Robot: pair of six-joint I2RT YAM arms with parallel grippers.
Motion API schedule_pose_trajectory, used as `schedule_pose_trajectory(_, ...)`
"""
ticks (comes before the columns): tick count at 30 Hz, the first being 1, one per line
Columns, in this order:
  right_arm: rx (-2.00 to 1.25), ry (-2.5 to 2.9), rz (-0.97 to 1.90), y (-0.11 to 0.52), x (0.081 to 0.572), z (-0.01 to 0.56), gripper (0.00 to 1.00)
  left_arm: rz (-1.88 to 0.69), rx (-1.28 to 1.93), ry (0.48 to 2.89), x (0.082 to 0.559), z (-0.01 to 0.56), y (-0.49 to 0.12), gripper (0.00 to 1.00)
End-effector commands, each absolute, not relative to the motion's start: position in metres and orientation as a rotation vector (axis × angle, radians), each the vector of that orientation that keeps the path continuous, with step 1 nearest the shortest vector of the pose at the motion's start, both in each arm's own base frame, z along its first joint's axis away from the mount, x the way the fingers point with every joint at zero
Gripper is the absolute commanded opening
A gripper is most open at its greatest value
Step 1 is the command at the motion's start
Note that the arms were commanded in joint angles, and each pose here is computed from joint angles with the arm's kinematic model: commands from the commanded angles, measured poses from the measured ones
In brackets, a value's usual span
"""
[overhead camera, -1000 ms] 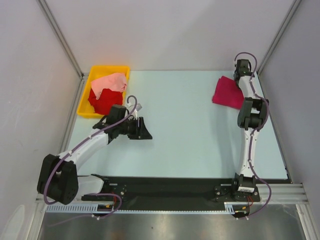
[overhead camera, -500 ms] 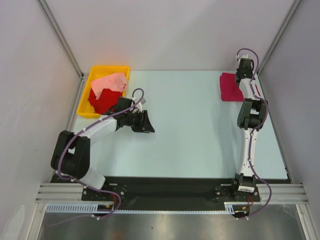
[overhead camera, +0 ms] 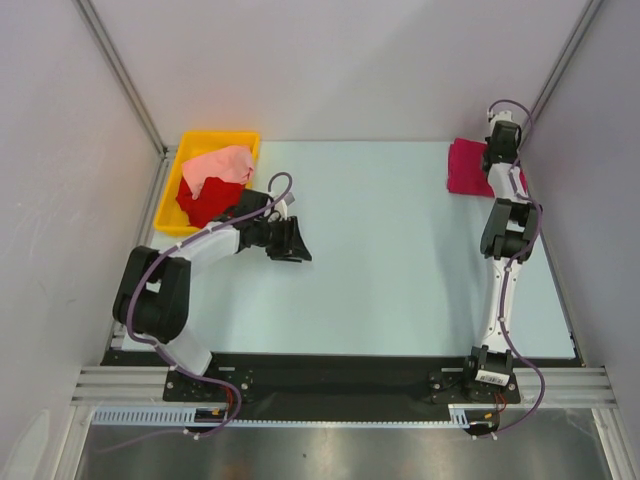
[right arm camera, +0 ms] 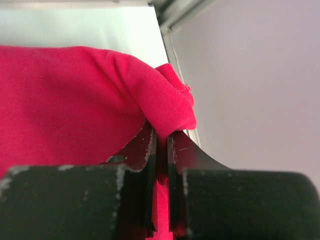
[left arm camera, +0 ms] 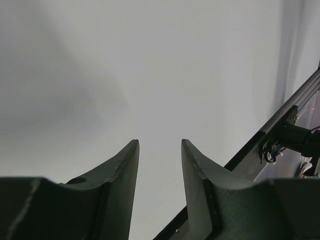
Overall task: Fold and stack the t-shirts
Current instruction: Neatly place the folded tshirt to the corner
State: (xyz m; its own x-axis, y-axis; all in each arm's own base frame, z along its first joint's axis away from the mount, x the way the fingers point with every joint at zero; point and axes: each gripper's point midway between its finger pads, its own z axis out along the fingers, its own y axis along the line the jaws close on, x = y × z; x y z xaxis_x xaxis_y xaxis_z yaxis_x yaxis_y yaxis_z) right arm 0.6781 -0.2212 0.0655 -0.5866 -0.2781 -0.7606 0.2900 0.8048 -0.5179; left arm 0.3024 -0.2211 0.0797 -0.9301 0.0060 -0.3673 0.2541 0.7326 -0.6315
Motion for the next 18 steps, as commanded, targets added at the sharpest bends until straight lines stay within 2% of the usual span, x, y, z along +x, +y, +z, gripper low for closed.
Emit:
schedule_pose_trajectory(1,0.002,1.885,-0.689,-0.209,0.708,0.103,0.0,-1.056,0.222,2.525,0.316,0.097,-0.228,0.44)
schedule_pose_trajectory(7,0.006,1.833,-0.659,-0.204,0.717,0.108,0.0,-1.061,0.215,2.529,0.316,0.097,-0.23,0.44)
schedule_pose_trajectory(8,0.011,1.834,-0.656,-0.205,0.716,0.107,0.05,-1.06,0.215,2.526,0.316,0.098,-0.231,0.44)
schedule_pose_trajectory(9,0.026,1.833,-0.663,-0.207,0.715,0.108,0.17,-1.061,0.212,2.531,0.315,0.098,-0.231,0.44)
schedule_pose_trajectory(10,0.078,1.822,-0.69,-0.213,0.712,0.109,0.33,-1.061,0.213,2.528,0.315,0.098,-0.231,0.44)
schedule_pose_trajectory(11,0.103,1.812,-0.705,-0.218,0.71,0.114,0.57,-1.061,0.213,2.527,0.314,0.099,-0.231,0.44)
schedule_pose_trajectory(13,0.16,1.804,-0.74,-0.224,0.704,0.122,0.66,-1.055,0.215,2.521,0.314,0.101,-0.231,0.44)
schedule_pose_trajectory(15,0.272,1.779,-0.828,-0.24,0.688,0.144,0.89,-1.049,0.215,2.508,0.313,0.107,-0.23,0.44)
schedule_pose_trajectory(17,0.375,1.743,-0.859,-0.247,0.673,0.177,0.95,-1.045,0.221,2.495,0.312,0.113,-0.23,0.44)
schedule_pose_trajectory(18,0.411,1.788,-0.896,-0.249,0.659,0.176,0.97,-1.041,0.224,2.487,0.312,0.116,-0.229,0.44)
